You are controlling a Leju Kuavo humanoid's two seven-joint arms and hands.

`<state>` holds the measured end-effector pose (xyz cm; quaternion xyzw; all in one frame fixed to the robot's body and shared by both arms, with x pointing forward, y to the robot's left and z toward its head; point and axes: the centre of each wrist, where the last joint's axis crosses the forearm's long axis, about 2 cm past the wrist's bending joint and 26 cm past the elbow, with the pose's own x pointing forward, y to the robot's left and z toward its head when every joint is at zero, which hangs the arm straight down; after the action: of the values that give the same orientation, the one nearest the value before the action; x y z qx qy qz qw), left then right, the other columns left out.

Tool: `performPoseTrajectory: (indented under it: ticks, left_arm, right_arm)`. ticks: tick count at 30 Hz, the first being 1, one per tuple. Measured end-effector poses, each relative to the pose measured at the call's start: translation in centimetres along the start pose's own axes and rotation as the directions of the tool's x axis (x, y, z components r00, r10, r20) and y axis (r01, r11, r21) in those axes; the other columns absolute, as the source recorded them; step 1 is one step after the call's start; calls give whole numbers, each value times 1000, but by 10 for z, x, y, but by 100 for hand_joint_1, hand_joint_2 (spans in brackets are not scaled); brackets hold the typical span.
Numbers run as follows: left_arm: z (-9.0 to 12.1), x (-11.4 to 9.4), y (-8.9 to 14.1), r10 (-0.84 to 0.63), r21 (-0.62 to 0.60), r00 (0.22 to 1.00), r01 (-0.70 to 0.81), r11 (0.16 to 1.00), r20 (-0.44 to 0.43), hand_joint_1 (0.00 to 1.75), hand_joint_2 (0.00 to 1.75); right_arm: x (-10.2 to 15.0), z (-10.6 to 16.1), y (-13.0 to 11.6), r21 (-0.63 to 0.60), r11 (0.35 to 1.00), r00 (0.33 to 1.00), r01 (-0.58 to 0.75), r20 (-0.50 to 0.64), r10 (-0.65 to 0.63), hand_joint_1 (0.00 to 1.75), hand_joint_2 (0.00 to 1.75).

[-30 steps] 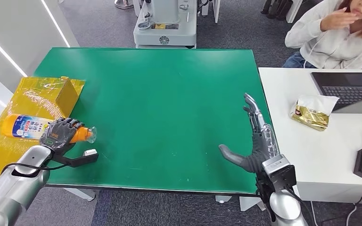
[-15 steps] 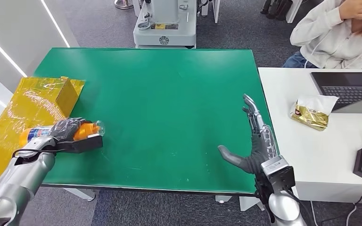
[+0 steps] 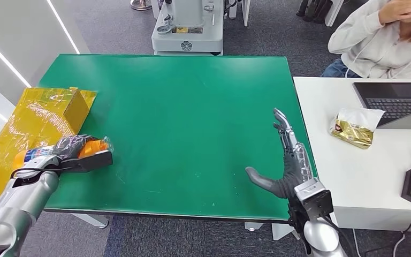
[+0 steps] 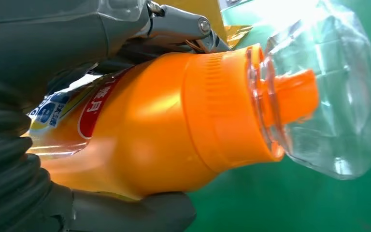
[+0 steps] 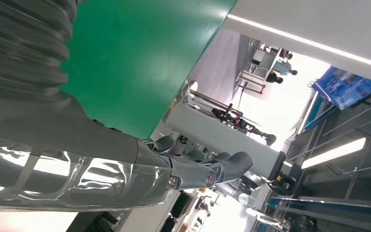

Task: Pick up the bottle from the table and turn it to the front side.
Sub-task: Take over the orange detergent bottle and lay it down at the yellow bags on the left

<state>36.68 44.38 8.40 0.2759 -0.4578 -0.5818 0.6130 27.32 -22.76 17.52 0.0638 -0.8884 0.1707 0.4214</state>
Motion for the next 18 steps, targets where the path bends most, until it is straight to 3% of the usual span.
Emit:
performPoseTrajectory:
  ticks: [18]
  left_arm:
    - [-3,7,-6,-79,9,997,79,997,5,0,175]
  right_arm:
    - [0,0,1,6,1000,1000,-1,-4,1,0,175]
